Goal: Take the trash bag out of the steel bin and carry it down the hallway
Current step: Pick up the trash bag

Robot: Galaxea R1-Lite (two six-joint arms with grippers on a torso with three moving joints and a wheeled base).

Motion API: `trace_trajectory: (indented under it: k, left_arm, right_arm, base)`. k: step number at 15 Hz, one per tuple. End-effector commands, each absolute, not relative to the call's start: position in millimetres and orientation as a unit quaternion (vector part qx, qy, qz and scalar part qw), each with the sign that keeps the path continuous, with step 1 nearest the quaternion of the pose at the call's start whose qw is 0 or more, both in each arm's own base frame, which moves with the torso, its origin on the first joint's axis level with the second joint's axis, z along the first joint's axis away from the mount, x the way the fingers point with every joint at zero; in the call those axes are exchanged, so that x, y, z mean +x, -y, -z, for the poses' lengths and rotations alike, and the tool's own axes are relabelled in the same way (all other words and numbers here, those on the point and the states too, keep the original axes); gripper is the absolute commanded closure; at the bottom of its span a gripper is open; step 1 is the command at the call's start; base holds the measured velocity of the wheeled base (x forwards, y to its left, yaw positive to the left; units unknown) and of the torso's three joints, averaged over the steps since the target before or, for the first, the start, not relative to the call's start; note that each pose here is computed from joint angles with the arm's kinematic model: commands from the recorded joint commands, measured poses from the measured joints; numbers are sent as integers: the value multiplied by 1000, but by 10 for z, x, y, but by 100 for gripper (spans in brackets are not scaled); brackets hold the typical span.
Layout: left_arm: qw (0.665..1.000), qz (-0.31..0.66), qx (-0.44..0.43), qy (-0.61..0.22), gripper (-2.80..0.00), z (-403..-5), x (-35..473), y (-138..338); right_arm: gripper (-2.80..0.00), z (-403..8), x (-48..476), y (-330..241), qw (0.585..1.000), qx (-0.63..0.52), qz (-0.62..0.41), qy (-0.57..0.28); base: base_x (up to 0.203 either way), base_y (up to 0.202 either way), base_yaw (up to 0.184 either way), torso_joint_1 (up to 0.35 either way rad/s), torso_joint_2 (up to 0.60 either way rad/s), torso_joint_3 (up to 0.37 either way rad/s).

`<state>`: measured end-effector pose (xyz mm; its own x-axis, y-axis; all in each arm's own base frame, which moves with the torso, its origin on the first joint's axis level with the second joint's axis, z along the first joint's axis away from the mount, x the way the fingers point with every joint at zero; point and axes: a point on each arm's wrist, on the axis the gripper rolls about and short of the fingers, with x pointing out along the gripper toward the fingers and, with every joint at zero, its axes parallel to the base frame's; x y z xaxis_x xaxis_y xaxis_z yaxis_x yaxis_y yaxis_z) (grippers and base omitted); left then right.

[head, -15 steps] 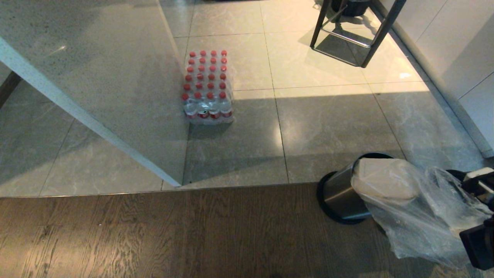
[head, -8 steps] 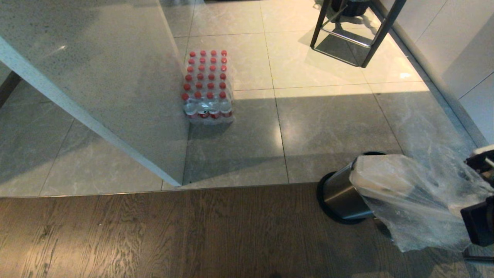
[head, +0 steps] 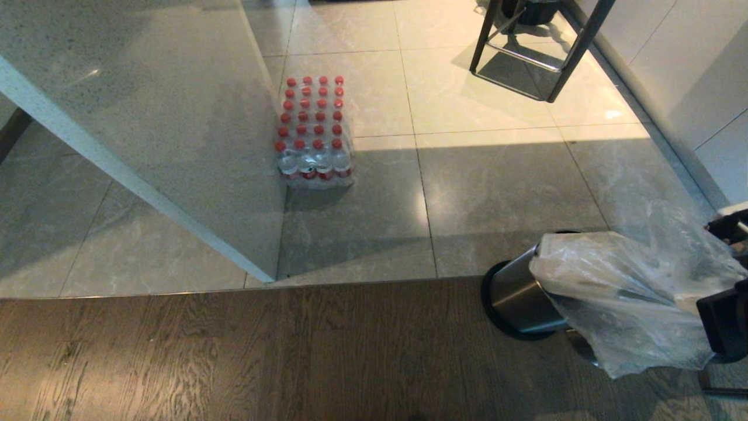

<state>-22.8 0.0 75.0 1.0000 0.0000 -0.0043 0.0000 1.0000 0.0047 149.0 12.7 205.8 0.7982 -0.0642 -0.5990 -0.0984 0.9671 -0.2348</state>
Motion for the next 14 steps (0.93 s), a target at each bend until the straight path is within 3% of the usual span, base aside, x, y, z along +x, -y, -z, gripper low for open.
trace_trajectory:
  k: [1,9,14]
  left_arm:
    - [1000,0,2,-2,0,-750,-228,0]
    - [1000,0,2,-2,0,-750,-228,0]
    - [1000,0,2,-2,0,-750,-228,0]
  right_arm:
    - [0,-2108,1529,-131,943,-128,-9,-308]
    - [0,-2793,1736,-154,979,-116,4,-166]
    - [0,-2912,1643,-143,984,-109,9,-137]
  base:
    - [0,0,0,0,0,0]
    - [0,0,0,0,0,0]
    - [0,0,0,0,0,0]
